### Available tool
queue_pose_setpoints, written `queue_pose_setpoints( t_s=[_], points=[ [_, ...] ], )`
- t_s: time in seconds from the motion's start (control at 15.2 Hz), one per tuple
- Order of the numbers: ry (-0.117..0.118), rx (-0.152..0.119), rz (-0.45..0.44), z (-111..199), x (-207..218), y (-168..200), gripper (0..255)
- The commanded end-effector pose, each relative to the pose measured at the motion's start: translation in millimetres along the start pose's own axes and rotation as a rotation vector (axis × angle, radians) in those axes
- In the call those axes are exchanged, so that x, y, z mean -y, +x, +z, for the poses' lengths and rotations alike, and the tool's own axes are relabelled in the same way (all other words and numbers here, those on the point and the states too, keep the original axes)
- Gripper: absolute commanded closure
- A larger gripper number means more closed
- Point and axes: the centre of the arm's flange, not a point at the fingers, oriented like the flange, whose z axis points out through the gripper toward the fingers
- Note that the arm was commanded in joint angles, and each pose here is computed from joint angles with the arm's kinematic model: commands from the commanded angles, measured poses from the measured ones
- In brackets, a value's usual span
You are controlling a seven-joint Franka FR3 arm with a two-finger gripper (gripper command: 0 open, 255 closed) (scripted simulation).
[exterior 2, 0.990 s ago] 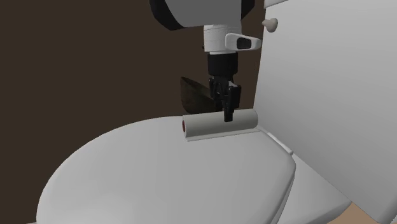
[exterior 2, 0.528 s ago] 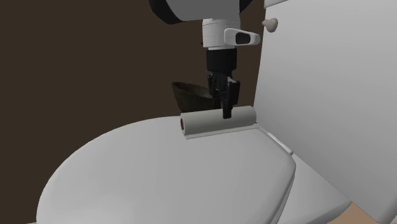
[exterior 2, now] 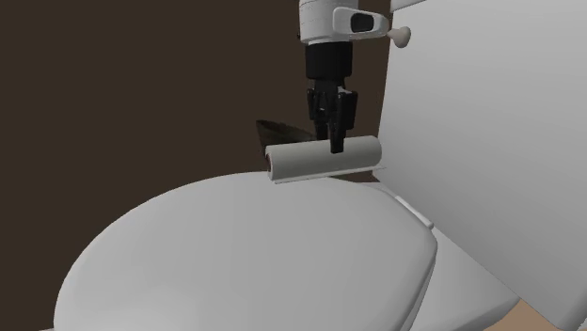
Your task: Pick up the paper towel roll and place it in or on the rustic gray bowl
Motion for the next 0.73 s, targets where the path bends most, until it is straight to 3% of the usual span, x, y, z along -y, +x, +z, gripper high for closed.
queue_pose_setpoints(
  t_s=[0.0,0.66],
  points=[
    [0.0,0.0,0.0,-10,-1,0,255],
    [0.0,0.0,0.0,-62,-4,3,255]
  ],
)
